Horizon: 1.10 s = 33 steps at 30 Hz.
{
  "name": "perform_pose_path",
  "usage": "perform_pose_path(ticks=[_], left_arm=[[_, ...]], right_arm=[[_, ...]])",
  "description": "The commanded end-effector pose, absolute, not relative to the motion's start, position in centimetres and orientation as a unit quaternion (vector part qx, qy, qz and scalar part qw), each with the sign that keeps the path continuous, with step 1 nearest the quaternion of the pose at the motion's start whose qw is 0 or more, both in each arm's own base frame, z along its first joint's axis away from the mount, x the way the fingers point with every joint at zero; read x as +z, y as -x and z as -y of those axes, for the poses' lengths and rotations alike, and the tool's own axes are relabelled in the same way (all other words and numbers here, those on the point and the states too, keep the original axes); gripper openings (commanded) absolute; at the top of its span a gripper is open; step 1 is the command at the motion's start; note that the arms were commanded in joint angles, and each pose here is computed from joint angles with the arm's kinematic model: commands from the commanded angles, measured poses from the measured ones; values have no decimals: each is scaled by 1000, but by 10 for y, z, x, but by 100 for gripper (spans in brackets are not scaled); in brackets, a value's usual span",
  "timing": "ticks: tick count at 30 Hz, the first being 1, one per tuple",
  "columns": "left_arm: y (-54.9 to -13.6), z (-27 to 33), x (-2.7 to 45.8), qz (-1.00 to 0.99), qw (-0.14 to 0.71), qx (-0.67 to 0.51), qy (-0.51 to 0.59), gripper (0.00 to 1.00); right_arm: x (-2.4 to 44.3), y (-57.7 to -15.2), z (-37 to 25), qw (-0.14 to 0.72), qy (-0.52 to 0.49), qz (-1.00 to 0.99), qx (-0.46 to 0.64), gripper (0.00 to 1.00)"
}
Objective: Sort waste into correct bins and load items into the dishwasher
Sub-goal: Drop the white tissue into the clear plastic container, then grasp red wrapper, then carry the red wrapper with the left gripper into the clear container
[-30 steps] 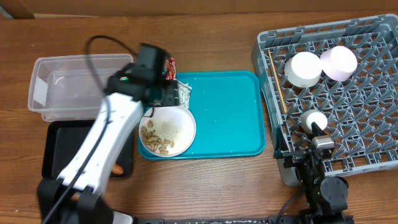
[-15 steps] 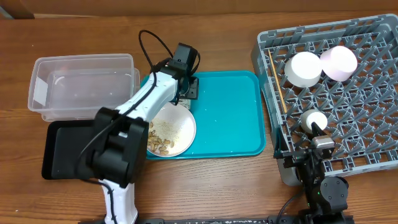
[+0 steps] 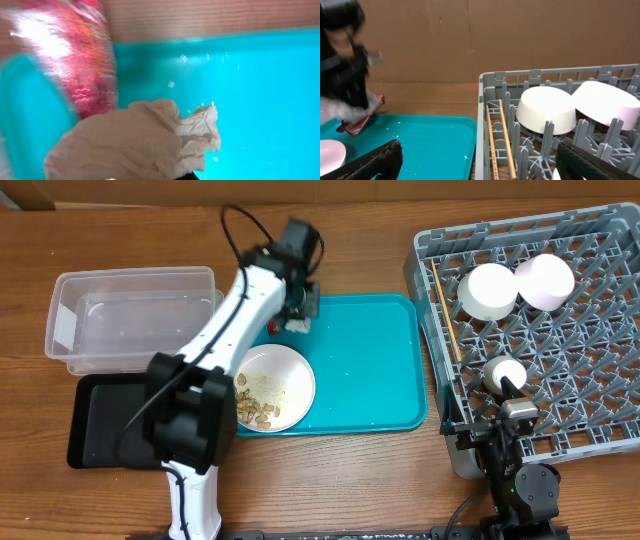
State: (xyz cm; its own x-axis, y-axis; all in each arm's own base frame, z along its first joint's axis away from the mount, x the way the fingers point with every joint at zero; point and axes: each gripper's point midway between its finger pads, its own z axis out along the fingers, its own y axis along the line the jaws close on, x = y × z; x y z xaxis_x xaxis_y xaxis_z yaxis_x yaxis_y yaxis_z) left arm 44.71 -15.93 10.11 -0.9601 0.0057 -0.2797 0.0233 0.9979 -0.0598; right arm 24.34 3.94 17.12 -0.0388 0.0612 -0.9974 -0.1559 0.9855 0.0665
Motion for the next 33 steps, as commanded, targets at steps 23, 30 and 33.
perform_pose_path(ticks=[23,30,33], left_arm=[[-483,95,166,-973,225,34,33,84],[-493,123,81,-971,192,140,-7,78],[-481,112,55,-972,160,165,48,74]], right_arm=[[170,-243,-40,695,32,-714,81,100],[170,-243,-40,695,32,-714,81,100],[170,-243,-40,695,32,-714,81,100]])
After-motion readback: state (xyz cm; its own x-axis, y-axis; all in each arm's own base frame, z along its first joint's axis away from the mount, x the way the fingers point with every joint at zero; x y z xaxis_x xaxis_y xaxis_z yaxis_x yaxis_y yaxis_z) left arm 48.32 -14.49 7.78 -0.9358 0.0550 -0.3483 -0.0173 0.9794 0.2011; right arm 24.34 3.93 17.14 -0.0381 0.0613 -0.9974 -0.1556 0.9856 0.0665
